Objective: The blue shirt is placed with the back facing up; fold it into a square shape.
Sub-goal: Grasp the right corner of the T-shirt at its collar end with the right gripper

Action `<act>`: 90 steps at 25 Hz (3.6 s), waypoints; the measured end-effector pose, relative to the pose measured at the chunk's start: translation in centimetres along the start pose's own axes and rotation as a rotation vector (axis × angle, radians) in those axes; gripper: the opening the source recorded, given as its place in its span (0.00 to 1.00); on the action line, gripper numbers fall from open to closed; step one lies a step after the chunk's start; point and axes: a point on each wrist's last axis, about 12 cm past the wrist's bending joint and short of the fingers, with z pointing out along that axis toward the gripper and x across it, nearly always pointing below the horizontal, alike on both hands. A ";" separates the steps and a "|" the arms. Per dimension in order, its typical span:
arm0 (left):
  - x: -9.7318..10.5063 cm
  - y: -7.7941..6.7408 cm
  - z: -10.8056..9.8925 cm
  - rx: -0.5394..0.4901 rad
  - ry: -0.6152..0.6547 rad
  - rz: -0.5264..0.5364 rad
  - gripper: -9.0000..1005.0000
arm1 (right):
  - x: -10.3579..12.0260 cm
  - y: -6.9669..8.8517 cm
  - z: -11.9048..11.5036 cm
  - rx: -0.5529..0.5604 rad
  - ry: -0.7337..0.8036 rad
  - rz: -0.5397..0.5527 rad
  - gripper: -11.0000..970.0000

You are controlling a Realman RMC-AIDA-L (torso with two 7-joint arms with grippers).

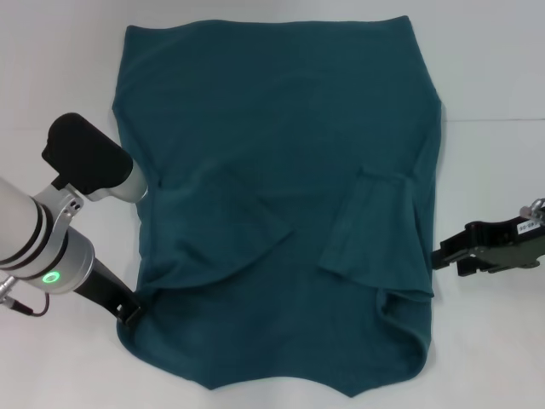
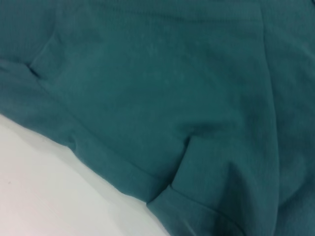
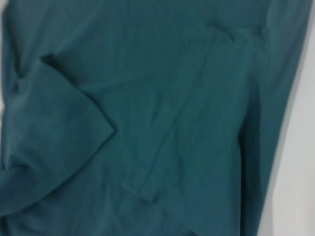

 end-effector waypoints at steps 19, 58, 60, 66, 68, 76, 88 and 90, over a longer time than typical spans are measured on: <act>0.2 -0.1 0.4 0.014 0.009 0.011 0.06 | 1.0 -1.4 3.0 -0.006 0.017 0.009 0.48; 0.4 0.0 0.6 0.012 0.009 0.015 0.06 | 1.3 -1.6 4.7 -0.070 -0.017 0.007 0.44; 0.4 0.0 0.6 0.013 0.009 0.015 0.06 | 1.4 -1.7 4.9 -0.070 -0.017 0.008 0.44; 0.4 0.0 0.6 0.013 0.009 0.015 0.06 | 1.6 -1.8 5.3 -0.087 -0.028 0.005 0.44; 0.4 -0.1 0.6 0.014 0.010 0.015 0.06 | 1.6 -1.9 5.3 -0.088 -0.035 0.002 0.44; 0.4 -0.1 0.6 0.014 0.010 0.014 0.06 | 1.4 -1.9 5.5 -0.094 -0.057 -0.013 0.32; 0.4 0.0 0.6 0.011 0.009 0.019 0.06 | 1.5 -1.4 5.8 -0.108 -0.048 -0.084 0.12; 0.5 0.1 0.6 0.011 0.009 0.019 0.06 | 1.6 -1.3 5.9 -0.109 -0.045 -0.103 0.10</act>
